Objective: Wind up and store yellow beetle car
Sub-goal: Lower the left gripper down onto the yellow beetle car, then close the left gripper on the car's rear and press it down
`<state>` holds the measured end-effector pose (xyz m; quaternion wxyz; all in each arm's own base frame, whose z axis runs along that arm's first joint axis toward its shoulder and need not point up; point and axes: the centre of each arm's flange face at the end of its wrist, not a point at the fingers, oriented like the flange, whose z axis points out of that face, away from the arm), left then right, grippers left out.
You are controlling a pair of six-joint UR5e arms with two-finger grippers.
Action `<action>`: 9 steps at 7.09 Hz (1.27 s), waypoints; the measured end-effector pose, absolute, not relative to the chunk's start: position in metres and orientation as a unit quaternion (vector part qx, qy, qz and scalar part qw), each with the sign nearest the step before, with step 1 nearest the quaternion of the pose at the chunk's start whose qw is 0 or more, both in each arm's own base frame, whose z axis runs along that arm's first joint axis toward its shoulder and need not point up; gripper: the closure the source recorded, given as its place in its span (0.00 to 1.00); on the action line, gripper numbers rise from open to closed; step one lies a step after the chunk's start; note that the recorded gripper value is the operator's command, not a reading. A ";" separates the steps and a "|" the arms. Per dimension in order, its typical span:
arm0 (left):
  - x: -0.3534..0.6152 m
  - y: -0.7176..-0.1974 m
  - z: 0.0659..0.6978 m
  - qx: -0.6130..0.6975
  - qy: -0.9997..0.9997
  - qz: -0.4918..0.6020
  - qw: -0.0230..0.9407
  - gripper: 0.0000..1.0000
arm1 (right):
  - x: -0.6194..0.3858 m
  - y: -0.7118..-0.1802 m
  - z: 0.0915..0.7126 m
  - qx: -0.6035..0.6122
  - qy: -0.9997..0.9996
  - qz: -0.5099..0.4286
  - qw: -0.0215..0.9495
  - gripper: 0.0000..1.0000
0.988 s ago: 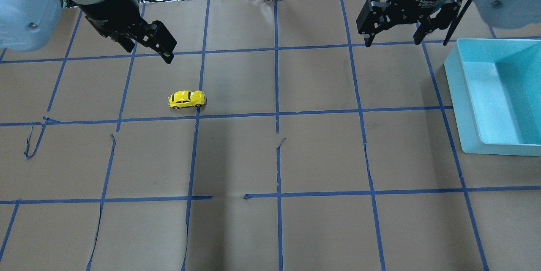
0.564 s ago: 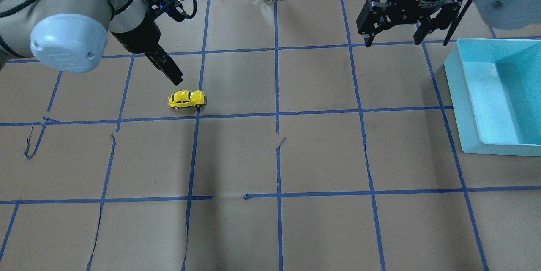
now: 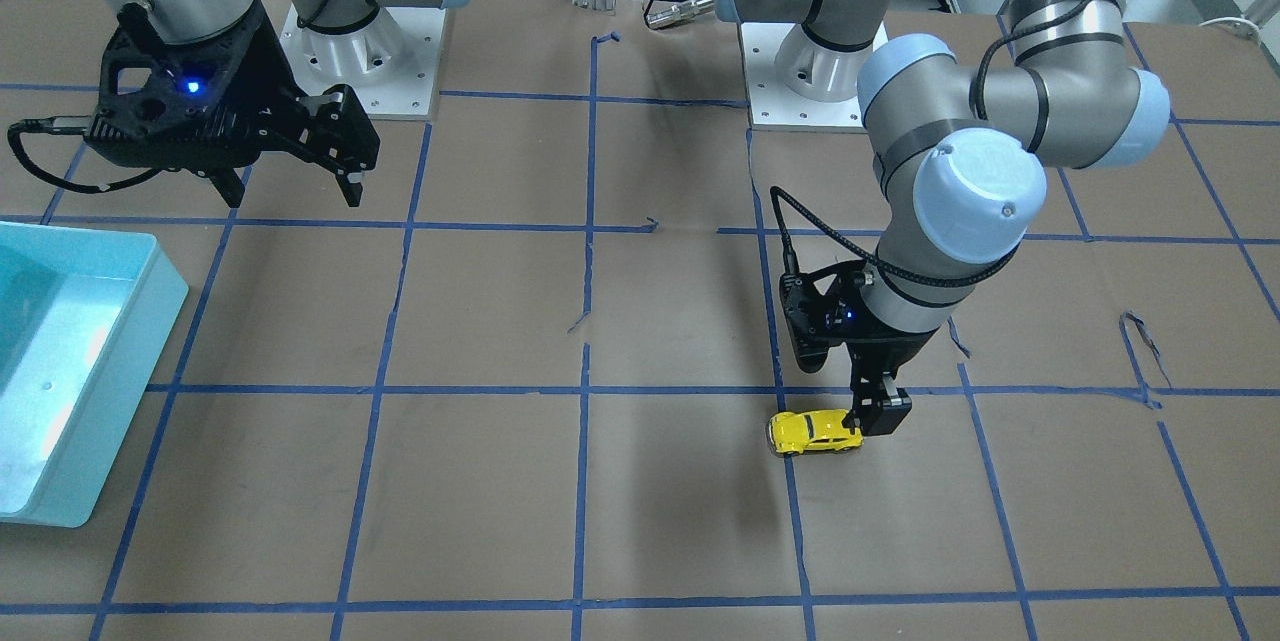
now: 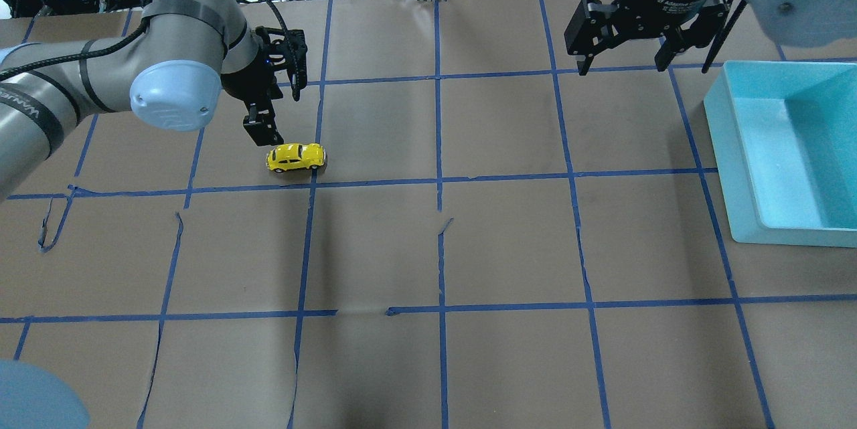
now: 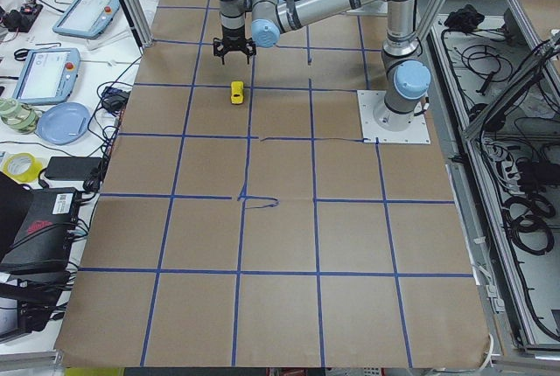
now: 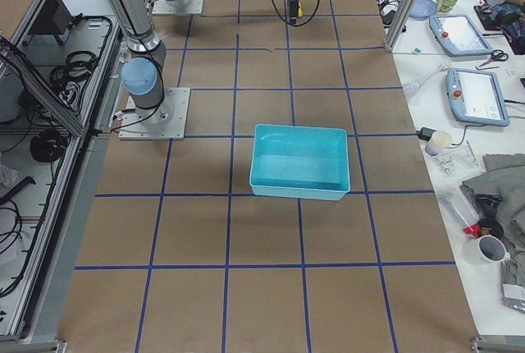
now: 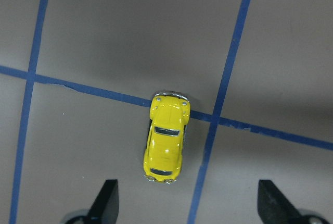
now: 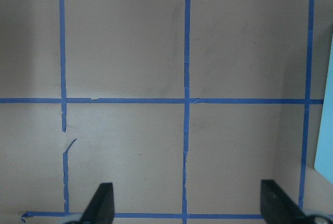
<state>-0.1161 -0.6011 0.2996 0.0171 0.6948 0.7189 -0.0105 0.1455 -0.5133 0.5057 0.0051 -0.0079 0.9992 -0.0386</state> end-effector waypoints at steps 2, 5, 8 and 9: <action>-0.116 -0.608 0.257 0.730 0.684 0.011 -0.004 0.08 | 0.146 -0.513 0.505 -0.008 0.999 -0.038 0.005 0.00; -0.115 -0.618 0.227 0.726 0.687 0.015 -0.008 0.08 | 0.146 -0.513 0.506 -0.007 0.999 -0.039 0.005 0.00; -0.108 -0.624 0.212 0.707 0.708 0.006 0.001 0.08 | 0.146 -0.512 0.505 -0.008 0.999 -0.038 0.005 0.00; -0.102 -0.621 0.207 0.703 0.711 0.009 -0.001 0.08 | 0.146 -0.512 0.505 -0.008 0.999 -0.038 0.005 0.00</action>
